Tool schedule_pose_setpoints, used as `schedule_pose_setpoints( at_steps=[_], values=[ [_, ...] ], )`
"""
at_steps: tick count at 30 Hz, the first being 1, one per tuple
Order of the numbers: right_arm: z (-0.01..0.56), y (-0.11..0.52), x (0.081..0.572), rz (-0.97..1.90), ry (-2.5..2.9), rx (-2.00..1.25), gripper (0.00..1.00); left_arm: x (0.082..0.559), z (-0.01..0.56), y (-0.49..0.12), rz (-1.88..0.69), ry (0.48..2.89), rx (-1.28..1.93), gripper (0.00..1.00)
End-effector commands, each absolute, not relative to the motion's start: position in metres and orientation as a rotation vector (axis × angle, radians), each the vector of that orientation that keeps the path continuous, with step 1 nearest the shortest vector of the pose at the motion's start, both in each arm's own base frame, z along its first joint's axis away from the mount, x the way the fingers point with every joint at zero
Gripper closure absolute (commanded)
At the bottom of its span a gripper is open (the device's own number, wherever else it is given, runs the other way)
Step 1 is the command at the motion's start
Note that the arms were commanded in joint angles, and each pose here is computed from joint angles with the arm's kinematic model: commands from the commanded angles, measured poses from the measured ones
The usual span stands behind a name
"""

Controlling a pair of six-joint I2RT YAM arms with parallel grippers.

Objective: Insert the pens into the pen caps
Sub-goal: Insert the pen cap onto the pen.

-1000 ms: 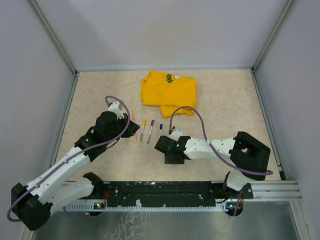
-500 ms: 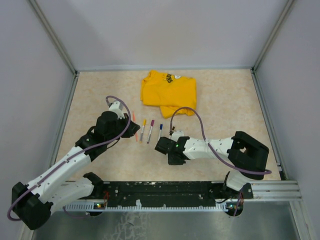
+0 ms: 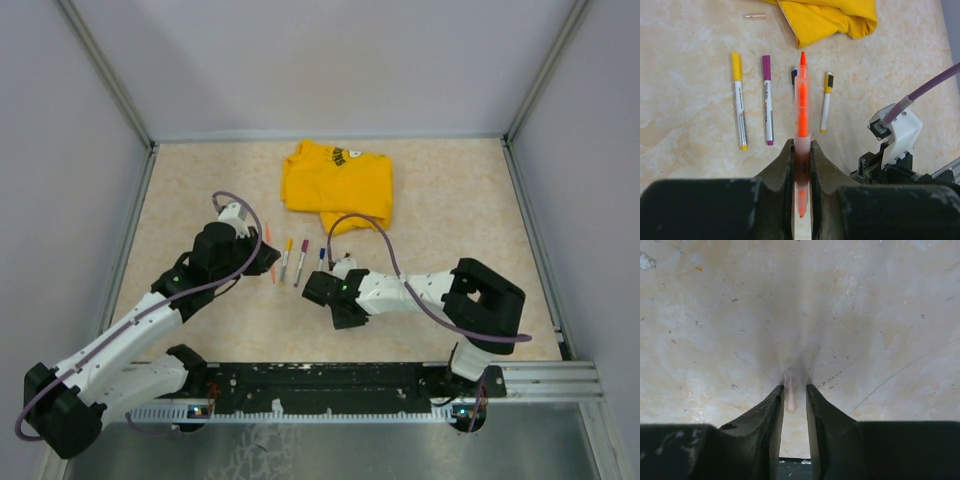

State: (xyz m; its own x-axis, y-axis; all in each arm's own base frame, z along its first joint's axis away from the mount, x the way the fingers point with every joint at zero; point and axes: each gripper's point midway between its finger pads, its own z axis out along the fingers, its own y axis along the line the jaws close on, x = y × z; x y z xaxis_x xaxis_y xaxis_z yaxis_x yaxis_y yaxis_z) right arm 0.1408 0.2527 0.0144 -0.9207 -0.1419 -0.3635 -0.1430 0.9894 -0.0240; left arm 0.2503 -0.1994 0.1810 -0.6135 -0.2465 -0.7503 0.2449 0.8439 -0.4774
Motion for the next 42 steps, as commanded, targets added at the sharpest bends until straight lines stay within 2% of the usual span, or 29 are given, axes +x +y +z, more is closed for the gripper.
schedule_pose_setpoints(
  at_steps=[1, 16, 24, 29, 37, 42],
  values=[
    [0.003, 0.244, 0.142, -0.111, 2.765, -0.250, 0.74, 0.254, 0.190, -0.201, -0.706, 2.091, 0.010, 1.00],
    [0.012, 0.251, 0.148, 0.005, 2.751, -0.226, 0.94, 0.256, 0.189, -0.201, -0.697, 2.097, 0.007, 1.00],
    [0.073, 0.259, 0.185, 0.311, 2.462, -0.241, 0.93, 0.251, 0.200, -0.215, -0.795, 2.046, 0.093, 1.00],
    [0.131, 0.263, 0.205, 0.505, 2.157, -0.235, 1.00, 0.243, 0.214, -0.227, -0.887, 1.969, 0.182, 1.00],
    [0.221, 0.264, 0.217, 0.746, 1.820, -0.084, 1.00, 0.230, 0.233, -0.243, -1.001, 1.851, 0.334, 1.00],
    [0.254, 0.261, 0.217, 0.827, 1.731, -0.016, 1.00, 0.213, 0.250, -0.260, -1.127, 1.784, 0.456, 1.00]
  ],
)
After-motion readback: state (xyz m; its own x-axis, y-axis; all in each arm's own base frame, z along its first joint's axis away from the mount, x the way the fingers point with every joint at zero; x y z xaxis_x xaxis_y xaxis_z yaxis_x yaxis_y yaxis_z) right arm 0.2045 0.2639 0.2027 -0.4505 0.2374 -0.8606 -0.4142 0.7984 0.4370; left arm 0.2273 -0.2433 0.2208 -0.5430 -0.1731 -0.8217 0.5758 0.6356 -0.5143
